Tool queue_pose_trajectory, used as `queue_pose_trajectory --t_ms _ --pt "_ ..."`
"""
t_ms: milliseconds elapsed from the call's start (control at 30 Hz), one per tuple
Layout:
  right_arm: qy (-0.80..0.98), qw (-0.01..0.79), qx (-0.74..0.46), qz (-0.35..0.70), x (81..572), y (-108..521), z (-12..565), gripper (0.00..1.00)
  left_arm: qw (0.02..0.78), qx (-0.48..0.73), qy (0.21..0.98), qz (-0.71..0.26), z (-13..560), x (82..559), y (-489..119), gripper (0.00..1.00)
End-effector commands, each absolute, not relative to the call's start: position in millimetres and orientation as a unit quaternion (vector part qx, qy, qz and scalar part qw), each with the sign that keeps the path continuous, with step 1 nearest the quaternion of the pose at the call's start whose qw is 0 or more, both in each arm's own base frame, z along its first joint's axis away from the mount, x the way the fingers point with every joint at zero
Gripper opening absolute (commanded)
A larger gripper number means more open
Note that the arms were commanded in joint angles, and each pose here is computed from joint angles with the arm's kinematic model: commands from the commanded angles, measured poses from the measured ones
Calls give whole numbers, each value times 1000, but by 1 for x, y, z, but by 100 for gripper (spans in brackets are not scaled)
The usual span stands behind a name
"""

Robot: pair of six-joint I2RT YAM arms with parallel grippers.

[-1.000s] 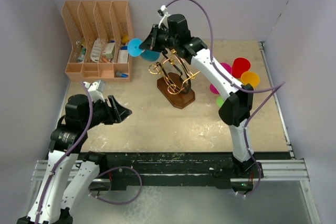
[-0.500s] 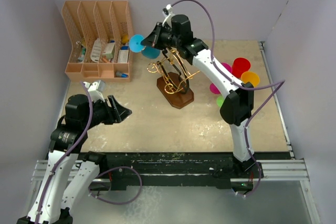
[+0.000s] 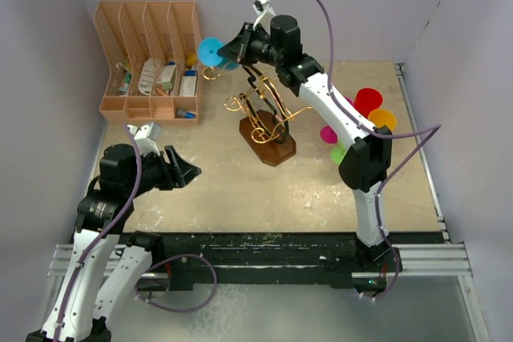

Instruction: Take the wine glass off the wine glass rack

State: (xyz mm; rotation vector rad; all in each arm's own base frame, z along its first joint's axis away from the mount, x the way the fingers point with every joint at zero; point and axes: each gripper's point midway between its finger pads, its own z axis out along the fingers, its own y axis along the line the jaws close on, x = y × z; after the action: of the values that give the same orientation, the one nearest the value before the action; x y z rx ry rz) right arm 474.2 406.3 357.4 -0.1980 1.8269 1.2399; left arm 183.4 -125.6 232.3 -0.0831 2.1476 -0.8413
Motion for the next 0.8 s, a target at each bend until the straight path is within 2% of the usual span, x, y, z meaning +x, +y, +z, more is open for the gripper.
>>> queue_pose_trajectory --t_ms 0,133,333,567,767 --pt "626 578 -157 500 438 377 484 0 435 -29 837 -332 249 190 -123 60" --pt "593 631 -200 459 409 358 519 0 435 -29 836 -333 249 191 -124 60" --pt "554 714 -239 355 342 309 554 0 432 -33 830 -351 255 189 -128 60" --pt "588 720 -279 241 272 268 522 0 424 -47 788 -445 306 187 -152 60" --pt "635 689 -329 118 222 248 462 0 363 -49 754 -546 360 173 -177 61"
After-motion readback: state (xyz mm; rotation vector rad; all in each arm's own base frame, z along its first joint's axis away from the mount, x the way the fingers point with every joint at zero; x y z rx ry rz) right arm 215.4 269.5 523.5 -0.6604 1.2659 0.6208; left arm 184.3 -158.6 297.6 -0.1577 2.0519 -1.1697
